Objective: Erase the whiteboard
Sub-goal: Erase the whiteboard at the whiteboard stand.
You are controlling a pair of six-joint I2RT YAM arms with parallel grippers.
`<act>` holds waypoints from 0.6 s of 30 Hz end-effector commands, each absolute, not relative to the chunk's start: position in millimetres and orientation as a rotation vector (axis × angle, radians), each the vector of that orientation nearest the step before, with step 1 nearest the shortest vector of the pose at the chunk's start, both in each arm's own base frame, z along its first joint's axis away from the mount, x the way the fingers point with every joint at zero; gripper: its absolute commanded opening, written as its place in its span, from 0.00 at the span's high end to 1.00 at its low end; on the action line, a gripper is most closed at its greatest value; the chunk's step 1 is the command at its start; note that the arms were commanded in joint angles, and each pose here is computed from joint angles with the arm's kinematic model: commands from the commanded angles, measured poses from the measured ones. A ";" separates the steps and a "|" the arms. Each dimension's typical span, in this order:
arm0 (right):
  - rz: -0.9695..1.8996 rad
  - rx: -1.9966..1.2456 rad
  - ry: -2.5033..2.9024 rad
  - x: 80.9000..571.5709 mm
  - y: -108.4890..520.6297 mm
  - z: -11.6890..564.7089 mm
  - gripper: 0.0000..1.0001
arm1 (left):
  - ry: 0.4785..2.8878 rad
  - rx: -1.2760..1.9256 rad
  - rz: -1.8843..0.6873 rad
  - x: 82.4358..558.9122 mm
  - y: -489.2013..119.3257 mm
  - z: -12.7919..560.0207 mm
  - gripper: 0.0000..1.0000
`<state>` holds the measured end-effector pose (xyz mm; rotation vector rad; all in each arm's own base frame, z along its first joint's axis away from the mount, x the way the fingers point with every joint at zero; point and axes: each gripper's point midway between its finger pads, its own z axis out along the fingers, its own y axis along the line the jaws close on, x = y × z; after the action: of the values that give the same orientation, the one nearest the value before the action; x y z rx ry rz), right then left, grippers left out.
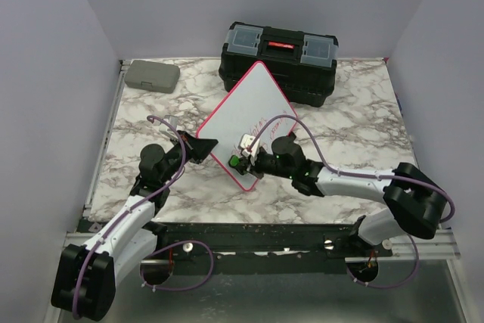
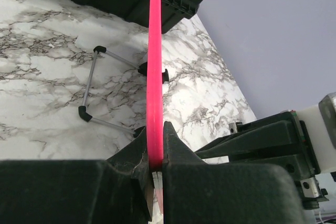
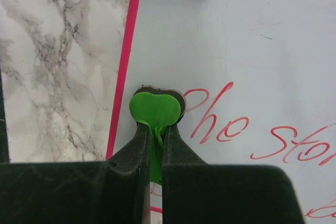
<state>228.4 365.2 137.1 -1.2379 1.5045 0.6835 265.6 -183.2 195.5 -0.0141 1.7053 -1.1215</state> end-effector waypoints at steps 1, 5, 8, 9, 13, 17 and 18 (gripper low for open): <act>0.560 -1.130 1.455 250.9 361.5 137.1 0.99 | 1.721 -0.006 -1.153 262.3 -188.9 198.1 1.00; 0.540 -1.126 1.416 249.9 356.8 132.7 0.99 | 1.721 -0.006 -1.152 262.6 -189.0 197.7 1.00; 0.556 -1.145 1.414 246.0 357.4 131.6 0.99 | 1.720 -0.006 -1.153 262.9 -189.1 197.6 1.00; 0.577 -1.153 1.411 242.4 358.6 131.9 0.99 | 1.721 -0.007 -1.155 262.9 -189.3 197.3 1.00; 0.606 -1.168 1.369 232.6 366.6 136.1 0.99 | 1.720 -0.008 -1.160 262.9 -189.8 196.8 1.00; 0.534 -1.081 1.405 251.1 369.7 137.9 0.99 | 1.718 -0.009 -1.161 262.5 -189.7 196.8 1.00; 0.523 -1.046 1.413 256.4 369.0 139.3 0.99 | 1.715 -0.009 -1.161 262.4 -189.4 197.5 1.00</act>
<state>236.1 364.3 127.3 -1.1598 1.4230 0.5889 266.1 -184.2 194.1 -0.0238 1.7127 -1.1300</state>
